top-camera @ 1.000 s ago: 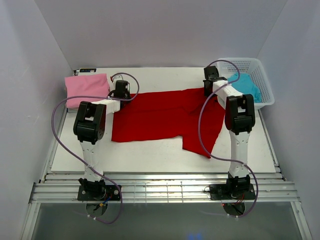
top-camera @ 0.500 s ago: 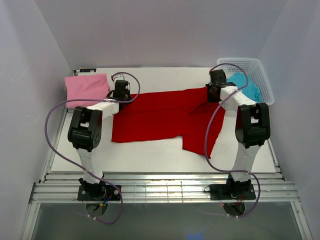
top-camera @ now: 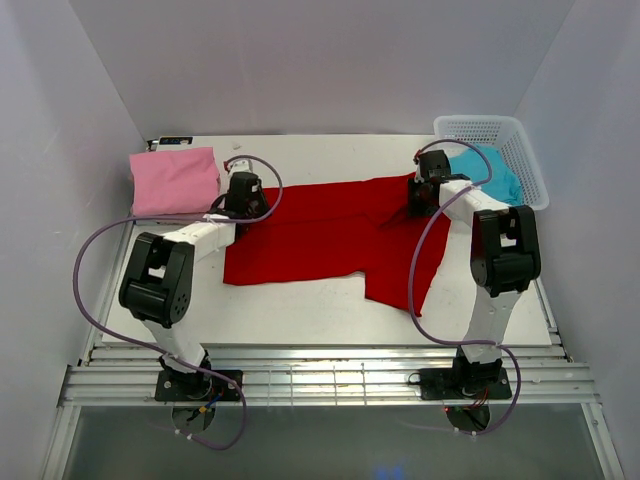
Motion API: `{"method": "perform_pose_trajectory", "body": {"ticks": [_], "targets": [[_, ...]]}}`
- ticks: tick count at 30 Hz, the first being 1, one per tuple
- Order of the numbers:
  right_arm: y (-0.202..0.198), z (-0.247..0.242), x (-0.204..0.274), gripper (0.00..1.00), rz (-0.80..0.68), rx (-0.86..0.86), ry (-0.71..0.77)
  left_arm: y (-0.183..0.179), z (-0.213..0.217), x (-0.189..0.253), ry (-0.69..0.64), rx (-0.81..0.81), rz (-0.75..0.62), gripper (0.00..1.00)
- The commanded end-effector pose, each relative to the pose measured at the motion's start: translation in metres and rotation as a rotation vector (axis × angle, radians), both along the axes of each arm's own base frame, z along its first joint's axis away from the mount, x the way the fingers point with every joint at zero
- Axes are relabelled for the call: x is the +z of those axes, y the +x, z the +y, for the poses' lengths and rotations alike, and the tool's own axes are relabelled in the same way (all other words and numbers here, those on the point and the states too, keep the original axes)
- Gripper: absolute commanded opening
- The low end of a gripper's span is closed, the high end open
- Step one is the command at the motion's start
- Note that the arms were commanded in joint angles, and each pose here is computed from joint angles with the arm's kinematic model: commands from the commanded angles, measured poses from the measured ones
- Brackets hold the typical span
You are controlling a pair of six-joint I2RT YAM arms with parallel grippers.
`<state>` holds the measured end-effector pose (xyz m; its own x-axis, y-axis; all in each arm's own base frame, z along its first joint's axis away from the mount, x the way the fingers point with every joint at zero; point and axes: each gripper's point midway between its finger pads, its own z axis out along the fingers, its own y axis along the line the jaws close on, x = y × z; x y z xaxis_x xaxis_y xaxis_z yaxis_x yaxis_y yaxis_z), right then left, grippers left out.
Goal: Fold and stack the t-shirts
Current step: Fold the tshirt
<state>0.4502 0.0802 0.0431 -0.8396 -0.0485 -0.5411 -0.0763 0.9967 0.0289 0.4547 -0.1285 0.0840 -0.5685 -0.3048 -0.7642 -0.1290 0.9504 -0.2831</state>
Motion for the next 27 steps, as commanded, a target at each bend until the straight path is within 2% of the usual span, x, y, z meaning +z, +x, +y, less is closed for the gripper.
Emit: {"method": "perform_pose_trajectory", "body": {"ticks": [1, 4, 9, 14, 15, 22, 27], "targets": [[0.020, 0.006, 0.045, 0.41, -0.133, 0.008, 0.031, 0.001, -0.054, 0.048, -0.087, -0.120, -0.117, 0.40], [0.024, 0.004, 0.052, 0.41, -0.158, -0.005, 0.024, 0.004, -0.101, 0.056, -0.116, -0.208, -0.130, 0.40], [0.031, 0.000, 0.058, 0.41, -0.178, -0.024, 0.005, -0.004, -0.180, 0.041, -0.159, -0.360, -0.102, 0.40], [0.042, -0.003, 0.064, 0.41, -0.206, -0.038, -0.008, -0.012, -0.239, 0.044, -0.168, -0.467, -0.125, 0.45], [0.044, -0.004, 0.064, 0.41, -0.208, -0.042, -0.013, -0.018, -0.252, 0.033, -0.159, -0.494, -0.109, 0.45], [0.055, -0.011, 0.057, 0.41, -0.209, -0.055, -0.042, -0.029, -0.295, 0.027, -0.181, -0.561, -0.109, 0.46], [0.058, -0.015, 0.049, 0.41, -0.194, -0.057, -0.052, -0.030, -0.308, 0.030, -0.189, -0.581, -0.117, 0.46]]}}
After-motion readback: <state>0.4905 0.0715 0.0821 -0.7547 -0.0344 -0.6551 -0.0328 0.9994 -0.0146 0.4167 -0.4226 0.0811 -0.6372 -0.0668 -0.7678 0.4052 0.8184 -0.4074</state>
